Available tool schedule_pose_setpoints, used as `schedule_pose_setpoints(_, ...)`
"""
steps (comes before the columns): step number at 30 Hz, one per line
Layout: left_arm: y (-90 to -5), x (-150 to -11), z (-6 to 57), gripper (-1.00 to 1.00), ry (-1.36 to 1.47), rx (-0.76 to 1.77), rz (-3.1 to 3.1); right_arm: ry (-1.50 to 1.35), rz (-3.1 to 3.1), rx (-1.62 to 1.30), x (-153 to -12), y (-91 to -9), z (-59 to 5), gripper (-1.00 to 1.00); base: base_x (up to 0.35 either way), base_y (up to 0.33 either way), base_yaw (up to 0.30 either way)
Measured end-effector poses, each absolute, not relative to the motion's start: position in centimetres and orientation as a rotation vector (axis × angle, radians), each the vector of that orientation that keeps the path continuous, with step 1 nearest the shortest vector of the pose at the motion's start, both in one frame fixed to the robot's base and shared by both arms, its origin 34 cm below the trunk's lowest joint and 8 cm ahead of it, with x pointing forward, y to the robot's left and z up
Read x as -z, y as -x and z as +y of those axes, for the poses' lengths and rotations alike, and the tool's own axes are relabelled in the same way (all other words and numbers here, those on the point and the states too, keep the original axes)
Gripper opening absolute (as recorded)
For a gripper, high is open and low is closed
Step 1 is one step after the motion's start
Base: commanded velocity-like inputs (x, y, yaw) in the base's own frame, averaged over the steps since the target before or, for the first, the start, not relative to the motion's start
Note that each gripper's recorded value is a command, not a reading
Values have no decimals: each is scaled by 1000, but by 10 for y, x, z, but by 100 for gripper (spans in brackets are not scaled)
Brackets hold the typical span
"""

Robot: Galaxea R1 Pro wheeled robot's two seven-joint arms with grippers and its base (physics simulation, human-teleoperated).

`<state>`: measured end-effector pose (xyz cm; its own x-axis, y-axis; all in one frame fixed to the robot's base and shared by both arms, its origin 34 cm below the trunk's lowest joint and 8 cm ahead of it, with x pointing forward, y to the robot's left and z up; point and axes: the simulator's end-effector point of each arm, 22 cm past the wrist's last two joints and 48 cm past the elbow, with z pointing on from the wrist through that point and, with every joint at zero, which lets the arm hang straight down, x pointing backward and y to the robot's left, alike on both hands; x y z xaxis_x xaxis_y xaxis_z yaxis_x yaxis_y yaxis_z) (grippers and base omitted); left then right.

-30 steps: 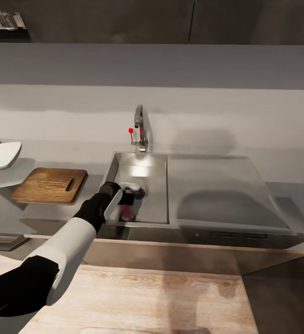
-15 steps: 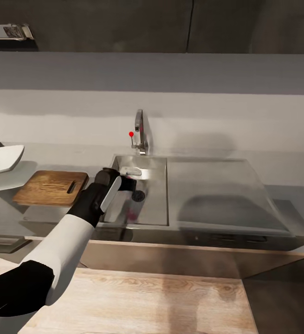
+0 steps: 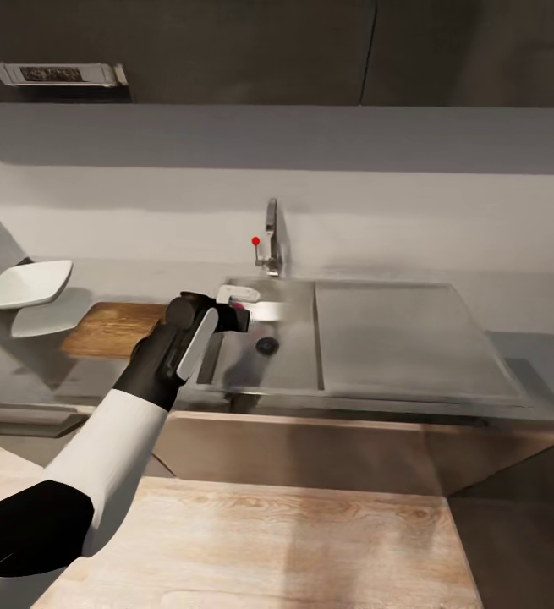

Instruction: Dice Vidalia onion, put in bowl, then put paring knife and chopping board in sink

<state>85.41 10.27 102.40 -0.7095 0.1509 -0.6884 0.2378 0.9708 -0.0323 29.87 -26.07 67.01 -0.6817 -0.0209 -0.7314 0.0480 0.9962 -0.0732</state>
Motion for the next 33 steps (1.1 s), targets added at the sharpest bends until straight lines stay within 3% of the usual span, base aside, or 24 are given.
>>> schedule_pose_setpoints(33, -857, -1088, 110, -100, -264, 141, 2258, -21, 2266, 107, -680, -316, -261, 100, -24, 300, 13)
